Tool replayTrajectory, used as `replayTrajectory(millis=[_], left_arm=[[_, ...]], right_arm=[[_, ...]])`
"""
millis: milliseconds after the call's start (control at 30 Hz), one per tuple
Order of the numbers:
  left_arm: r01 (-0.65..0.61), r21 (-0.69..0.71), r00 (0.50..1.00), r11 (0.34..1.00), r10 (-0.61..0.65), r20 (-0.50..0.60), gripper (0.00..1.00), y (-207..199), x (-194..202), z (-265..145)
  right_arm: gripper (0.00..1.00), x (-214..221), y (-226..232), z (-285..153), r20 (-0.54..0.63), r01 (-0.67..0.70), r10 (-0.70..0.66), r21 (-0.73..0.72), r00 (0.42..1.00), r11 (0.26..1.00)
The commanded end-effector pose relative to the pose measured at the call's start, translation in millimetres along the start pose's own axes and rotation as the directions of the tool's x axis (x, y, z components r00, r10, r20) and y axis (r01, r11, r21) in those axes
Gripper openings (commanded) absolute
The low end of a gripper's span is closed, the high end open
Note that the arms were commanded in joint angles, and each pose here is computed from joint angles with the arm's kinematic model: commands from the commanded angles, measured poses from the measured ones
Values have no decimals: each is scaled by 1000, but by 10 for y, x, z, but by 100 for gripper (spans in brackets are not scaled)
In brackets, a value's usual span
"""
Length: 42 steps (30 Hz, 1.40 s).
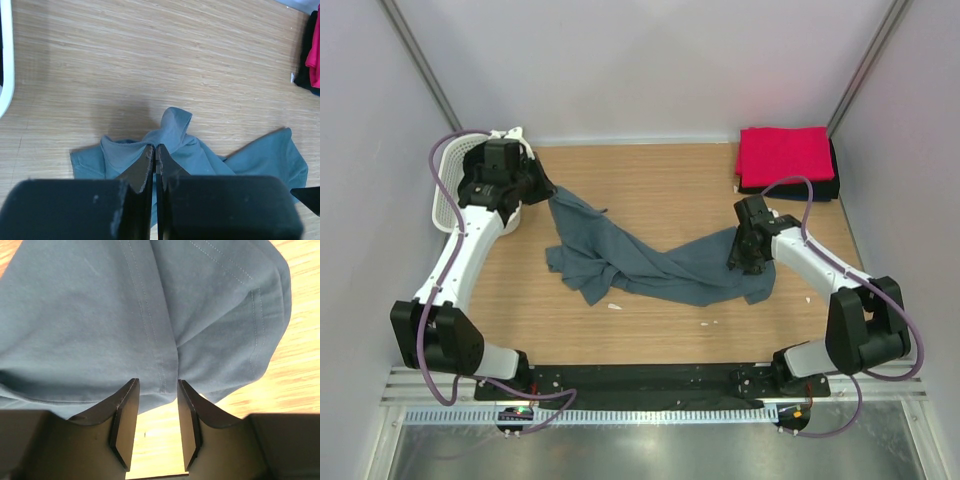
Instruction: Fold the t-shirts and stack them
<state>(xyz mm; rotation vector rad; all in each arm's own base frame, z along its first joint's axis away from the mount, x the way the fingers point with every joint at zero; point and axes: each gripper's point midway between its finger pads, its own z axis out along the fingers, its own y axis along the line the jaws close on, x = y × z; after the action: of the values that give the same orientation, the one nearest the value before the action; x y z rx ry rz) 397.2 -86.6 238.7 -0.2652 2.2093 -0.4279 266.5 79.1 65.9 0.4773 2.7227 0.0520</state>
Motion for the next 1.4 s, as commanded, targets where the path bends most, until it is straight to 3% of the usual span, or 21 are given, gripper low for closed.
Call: replayTrajectory(millis=[0,467,633,667,700,933,1167,1300,1367], left_arm=[[-17,7,999,1000,17,32,0,-1,-78,-20],[-18,1,1000,1000,18,8,0,24,-17,54],[-15,6,1000,1000,15,3,0,20,-11,66],[-15,6,1000,1000,15,3,0,20,-11,66],[-17,2,1000,1000,17,5,0,29,-11,64],[-42,-6,998,999,42,37,0,17,-103,-20],[-80,37,972,996,70,224,0,-309,-790,-627],[-141,27,909,990,119,401,0,-518,-1345,-1258],[-178,28,867,984,144,477,0,-598,-1505,-1555]], right_arm=[[41,-87,-1,12,13,23,-23,18,1000,1000],[36,92,-80,228,-32,15,-13,46,999,999],[20,50,-91,201,-12,10,-9,53,1000,999],[5,21,-99,184,1,7,-7,59,1000,998],[1,3,-107,173,8,2,-3,66,1000,998],[1,-434,98,-255,142,-12,14,-13,990,1000],[1,-1107,482,-946,359,0,68,-188,931,982],[1,-1514,660,-1453,491,45,92,-260,866,964],[1,-1767,710,-1842,577,61,124,-291,807,955]])
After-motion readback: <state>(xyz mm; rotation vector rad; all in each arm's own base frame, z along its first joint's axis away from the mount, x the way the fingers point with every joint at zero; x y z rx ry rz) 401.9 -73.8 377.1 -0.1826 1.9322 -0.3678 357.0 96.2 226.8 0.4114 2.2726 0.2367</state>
